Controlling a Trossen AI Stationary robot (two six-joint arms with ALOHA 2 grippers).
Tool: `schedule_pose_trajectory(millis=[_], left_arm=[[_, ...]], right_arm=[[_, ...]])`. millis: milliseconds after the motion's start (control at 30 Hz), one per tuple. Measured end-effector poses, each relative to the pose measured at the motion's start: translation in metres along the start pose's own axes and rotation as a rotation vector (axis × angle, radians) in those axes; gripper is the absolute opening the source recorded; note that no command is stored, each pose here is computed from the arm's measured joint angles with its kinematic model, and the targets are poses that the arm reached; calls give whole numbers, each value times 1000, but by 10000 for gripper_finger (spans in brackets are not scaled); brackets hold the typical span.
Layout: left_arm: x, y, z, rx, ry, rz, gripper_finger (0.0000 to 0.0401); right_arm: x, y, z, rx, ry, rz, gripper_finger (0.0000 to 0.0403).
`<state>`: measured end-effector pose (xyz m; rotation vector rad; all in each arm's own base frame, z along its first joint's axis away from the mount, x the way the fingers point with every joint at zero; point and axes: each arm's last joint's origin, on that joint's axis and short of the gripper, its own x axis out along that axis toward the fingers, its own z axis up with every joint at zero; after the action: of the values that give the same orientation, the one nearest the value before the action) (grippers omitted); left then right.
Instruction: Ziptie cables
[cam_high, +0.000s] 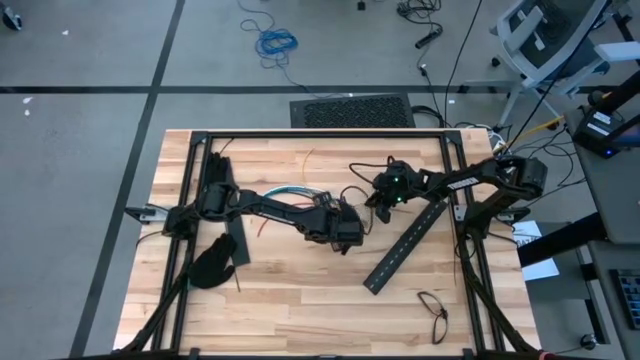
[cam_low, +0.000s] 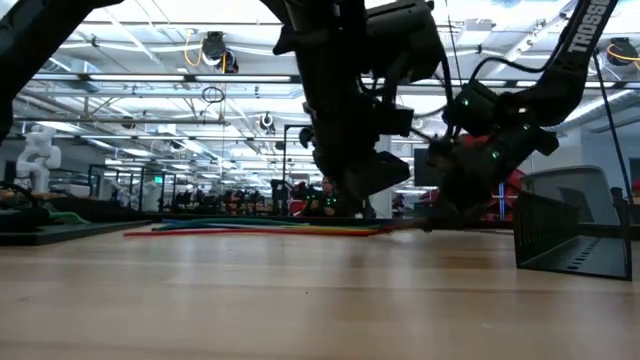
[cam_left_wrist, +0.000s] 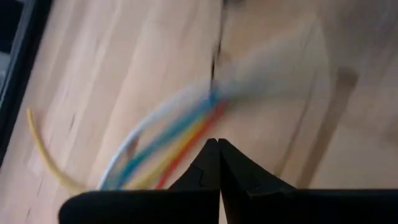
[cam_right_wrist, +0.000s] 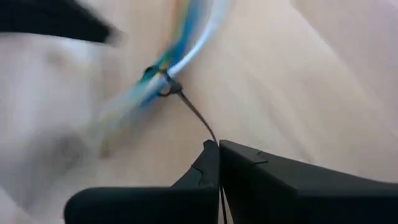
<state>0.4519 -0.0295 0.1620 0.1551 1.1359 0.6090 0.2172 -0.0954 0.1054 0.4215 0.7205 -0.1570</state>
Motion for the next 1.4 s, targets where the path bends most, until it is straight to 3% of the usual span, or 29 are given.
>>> schedule_pose_trajectory(millis=[233, 633, 867, 1267, 1400], left_arm=[[0, 3, -4, 23, 33, 28, 0], [16, 23, 19, -196, -81, -7, 0], [19, 24, 29, -131, -124, -147, 0], [30, 43, 36, -131, -148, -128, 0], [35, 51, 40, -161, -155, -209, 0]], right_arm=[[-2, -6, -2, 10, -24, -8, 0], [1, 5, 0, 1, -38, 51, 0], [1, 8, 3, -22, -60, 61, 0], [1, 9, 5, -45, -88, 67, 0], [1, 9, 6, -58, -98, 70, 0]])
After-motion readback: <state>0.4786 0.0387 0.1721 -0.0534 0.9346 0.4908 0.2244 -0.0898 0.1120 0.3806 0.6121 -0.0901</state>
